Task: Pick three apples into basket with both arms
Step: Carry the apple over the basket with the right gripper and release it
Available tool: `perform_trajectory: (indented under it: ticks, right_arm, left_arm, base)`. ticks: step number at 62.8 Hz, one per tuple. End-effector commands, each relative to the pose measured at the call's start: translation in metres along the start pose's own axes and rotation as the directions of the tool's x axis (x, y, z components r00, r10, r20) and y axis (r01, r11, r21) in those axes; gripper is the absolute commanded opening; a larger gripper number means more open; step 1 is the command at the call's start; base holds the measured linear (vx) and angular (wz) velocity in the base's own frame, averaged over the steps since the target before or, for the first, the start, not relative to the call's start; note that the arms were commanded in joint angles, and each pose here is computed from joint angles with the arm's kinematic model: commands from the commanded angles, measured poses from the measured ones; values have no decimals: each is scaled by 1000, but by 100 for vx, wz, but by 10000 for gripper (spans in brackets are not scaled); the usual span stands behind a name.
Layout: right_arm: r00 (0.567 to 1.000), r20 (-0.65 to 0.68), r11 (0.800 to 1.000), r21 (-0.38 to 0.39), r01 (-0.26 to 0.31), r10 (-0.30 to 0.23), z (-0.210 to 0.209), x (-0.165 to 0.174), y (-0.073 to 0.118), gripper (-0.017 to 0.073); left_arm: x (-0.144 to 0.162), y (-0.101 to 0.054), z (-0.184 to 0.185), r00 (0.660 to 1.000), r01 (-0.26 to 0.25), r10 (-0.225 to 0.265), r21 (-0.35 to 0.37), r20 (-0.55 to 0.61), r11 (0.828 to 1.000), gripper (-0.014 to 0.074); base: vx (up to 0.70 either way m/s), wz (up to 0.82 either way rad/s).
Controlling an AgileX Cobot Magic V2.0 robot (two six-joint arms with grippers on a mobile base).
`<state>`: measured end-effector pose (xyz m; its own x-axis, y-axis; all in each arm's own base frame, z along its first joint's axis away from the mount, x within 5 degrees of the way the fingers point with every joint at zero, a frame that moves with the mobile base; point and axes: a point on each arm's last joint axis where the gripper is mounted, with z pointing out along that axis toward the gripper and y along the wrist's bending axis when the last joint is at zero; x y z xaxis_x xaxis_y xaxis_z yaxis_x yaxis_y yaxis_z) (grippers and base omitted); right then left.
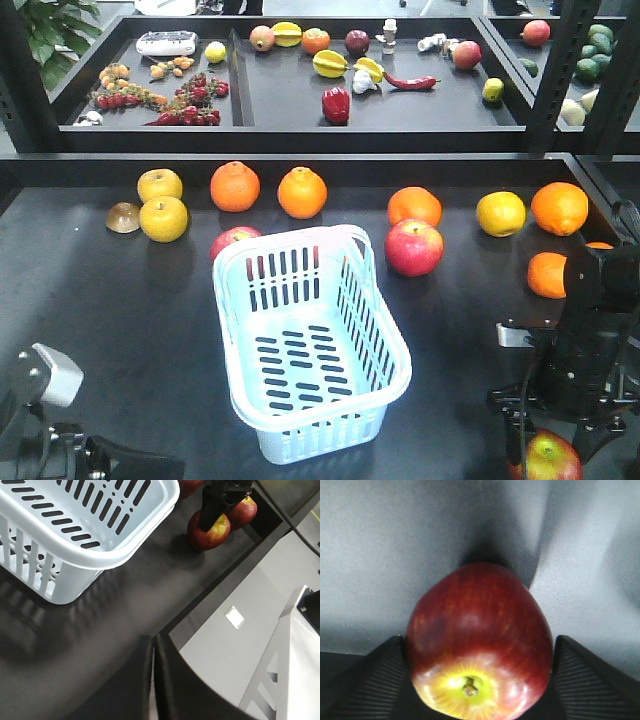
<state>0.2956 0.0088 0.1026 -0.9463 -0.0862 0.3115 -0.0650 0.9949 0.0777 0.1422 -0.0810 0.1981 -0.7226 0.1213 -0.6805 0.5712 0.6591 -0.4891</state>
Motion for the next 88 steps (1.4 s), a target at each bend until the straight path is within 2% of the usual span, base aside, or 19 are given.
perform_trajectory:
  ticks: [1,10,21,26,32,35,38,41,45,48,52,57,63,66,73,77,80,88]
  right_arm:
    - [1000,21,1000,3,13,-13,-16,3,0,471]
    - [996,69,999,8,50,-50,-32,10,2,314]
    - [972,222,998,14,68,-70,-75,30,7,104]
    - [943,322,996,-6,89,-82,-100,43,13,34]
    - [878,468,984,-85,158,-100,-135,60,27,-13]
    - [825,551,967,-116,226,-127,-153,69,37,-9]
    - [765,628,940,-154,304,-145,-170,75,49,-7]
    - [689,702,902,-163,401,-180,-185,83,65,-4]
    - [612,763,850,-170,499,-207,-197,89,86,-4]
    - [567,792,822,-157,547,-226,-201,90,100,-4]
    - [521,813,797,-124,591,-259,-199,87,121,-4]
    - [483,822,787,-72,613,-301,-190,77,143,-1]
    - [455,822,779,-22,627,-343,-174,62,167,19]
    - [444,826,782,-6,623,-348,-167,53,175,43]
    - [462,814,788,-7,615,-353,-151,39,185,146]
    - [483,805,792,-27,609,-345,-144,33,187,244]
    - [498,800,797,-42,603,-335,-140,29,188,356]
    - [485,818,816,-35,577,-308,-137,20,188,576]
  left_arm:
    - [-10,-5,-3,998,17,-19,30,55,999,-6]
    - [-10,-5,-3,998,17,-19,30,55,999,-6]
    - [-10,-5,-3,998,17,-19,30,55,999,-6]
    - [-10,-5,-3,998,17,-19,30,55,999,-6]
    - [-10,-5,-3,998,17,-19,29,55,999,-6]
    - [-10,-5,-3,998,17,-19,29,55,999,-6]
    - [-10,-5,-3,998,18,-19,28,56,999,-6]
    - [-10,-4,-3,998,18,-19,26,56,1000,-6]
    - [-10,-4,-3,998,18,-19,24,57,1000,-6]
    - [-10,-4,-3,998,18,-19,21,57,1000,-6]
    - [-10,-4,-3,998,18,-19,21,57,1000,-6]
    - [-10,-4,-3,998,17,-18,22,56,1000,-6]
    - [-10,-4,-3,998,17,-18,22,56,1000,-6]
    - [-10,-4,-3,998,17,-18,22,56,1000,-6]
    - [-10,-4,-3,998,17,-18,22,56,1000,-6]
    - [-10,-4,-3,998,17,-18,23,56,1000,-6]
    - [-10,-4,-3,998,17,-18,23,56,1000,-6]
    - [-10,-4,-3,998,17,-18,23,56,1000,-6]
  base:
    - [0,0]
    - [0,0]
    - [0,0]
    - [0,0]
    - [0,0]
    - [0,0]
    - [0,0]
    - [0,0]
    - [0,0]
    - [0,0]
    - [0,0]
    - [0,0]
    - [0,0]
    - [0,0]
    - [0,0]
    - [0,0]
    - [0,0]
    - [0,0]
